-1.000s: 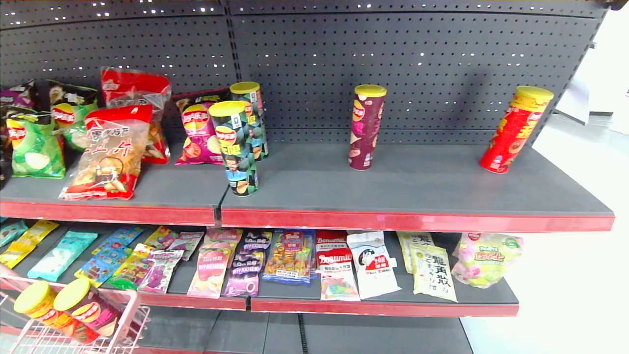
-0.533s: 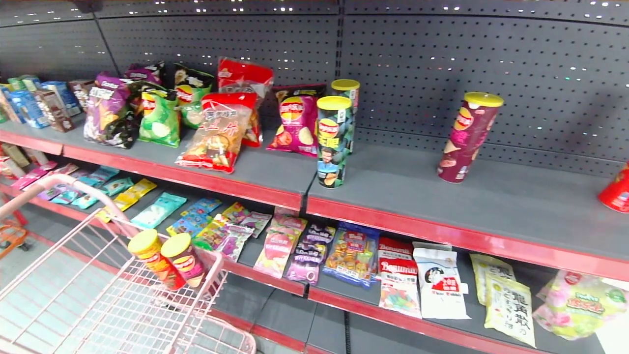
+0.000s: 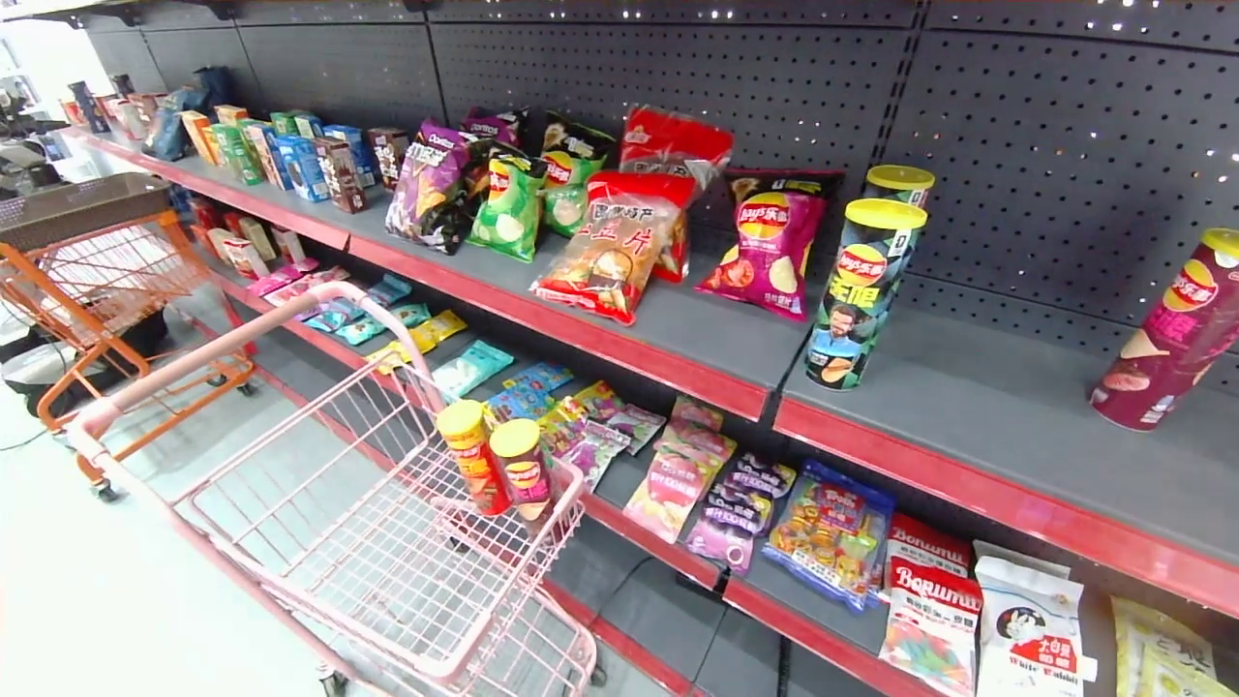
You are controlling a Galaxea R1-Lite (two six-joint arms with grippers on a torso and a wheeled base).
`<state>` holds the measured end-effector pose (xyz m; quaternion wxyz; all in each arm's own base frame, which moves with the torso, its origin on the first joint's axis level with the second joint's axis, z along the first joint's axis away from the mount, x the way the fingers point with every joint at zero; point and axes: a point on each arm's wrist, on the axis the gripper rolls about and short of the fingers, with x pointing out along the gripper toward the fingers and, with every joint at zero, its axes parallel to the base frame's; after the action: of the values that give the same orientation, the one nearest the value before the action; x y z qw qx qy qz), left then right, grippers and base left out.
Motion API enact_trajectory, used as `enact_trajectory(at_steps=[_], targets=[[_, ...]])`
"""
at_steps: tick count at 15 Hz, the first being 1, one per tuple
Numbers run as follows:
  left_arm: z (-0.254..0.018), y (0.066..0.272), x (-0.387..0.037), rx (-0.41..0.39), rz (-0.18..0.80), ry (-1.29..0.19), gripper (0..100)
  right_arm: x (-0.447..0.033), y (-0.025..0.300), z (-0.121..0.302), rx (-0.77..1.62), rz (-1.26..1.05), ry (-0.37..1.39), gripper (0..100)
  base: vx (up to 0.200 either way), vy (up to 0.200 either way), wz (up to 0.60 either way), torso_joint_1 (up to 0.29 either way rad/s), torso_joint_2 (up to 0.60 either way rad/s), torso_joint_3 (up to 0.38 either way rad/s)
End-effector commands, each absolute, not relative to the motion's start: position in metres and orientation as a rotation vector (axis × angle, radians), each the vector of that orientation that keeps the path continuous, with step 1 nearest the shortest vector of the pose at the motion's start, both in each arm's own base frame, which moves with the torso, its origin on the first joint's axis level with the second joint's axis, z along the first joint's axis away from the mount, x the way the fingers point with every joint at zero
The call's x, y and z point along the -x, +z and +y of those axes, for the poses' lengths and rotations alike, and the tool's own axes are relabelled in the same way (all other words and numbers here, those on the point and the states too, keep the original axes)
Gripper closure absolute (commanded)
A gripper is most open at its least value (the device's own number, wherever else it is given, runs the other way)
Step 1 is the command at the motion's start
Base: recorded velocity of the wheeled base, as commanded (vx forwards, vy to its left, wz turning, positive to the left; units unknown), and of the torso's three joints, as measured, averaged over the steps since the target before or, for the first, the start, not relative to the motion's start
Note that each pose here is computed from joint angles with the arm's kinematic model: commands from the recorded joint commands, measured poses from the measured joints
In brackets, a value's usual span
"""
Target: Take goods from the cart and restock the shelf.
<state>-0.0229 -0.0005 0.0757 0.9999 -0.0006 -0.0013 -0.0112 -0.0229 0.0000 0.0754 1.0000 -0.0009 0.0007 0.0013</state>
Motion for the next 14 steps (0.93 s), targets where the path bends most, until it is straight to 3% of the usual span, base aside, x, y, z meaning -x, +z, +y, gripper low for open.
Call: enact_trajectory(at_steps=[1, 4, 14], targets=[[-0.0006, 0.0756, 0.0228, 0.002, -0.002, -0.021, 0, 0.0229, 0.0756, 0.0, 0.003, 0.002, 0.003, 0, 0.0, 0.0, 0.0, 0.0, 0.0, 0.0], [-0.0006, 0.0756, 0.0228, 0.002, -0.002, -0.021, 0, 0.0229, 0.0756, 0.0, 0.0, 0.002, 0.002, 0, 0.0, 0.0, 0.0, -0.032, 0.09, 0.048], [-0.0005, 0.0755, 0.0228, 0.002, 0.0, -0.023, 0, 0.0228, 0.0752, 0.0, 0.0, 0.003, 0.002, 0, 0.0, 0.0, 0.0, -0.144, 0.37, 0.216]])
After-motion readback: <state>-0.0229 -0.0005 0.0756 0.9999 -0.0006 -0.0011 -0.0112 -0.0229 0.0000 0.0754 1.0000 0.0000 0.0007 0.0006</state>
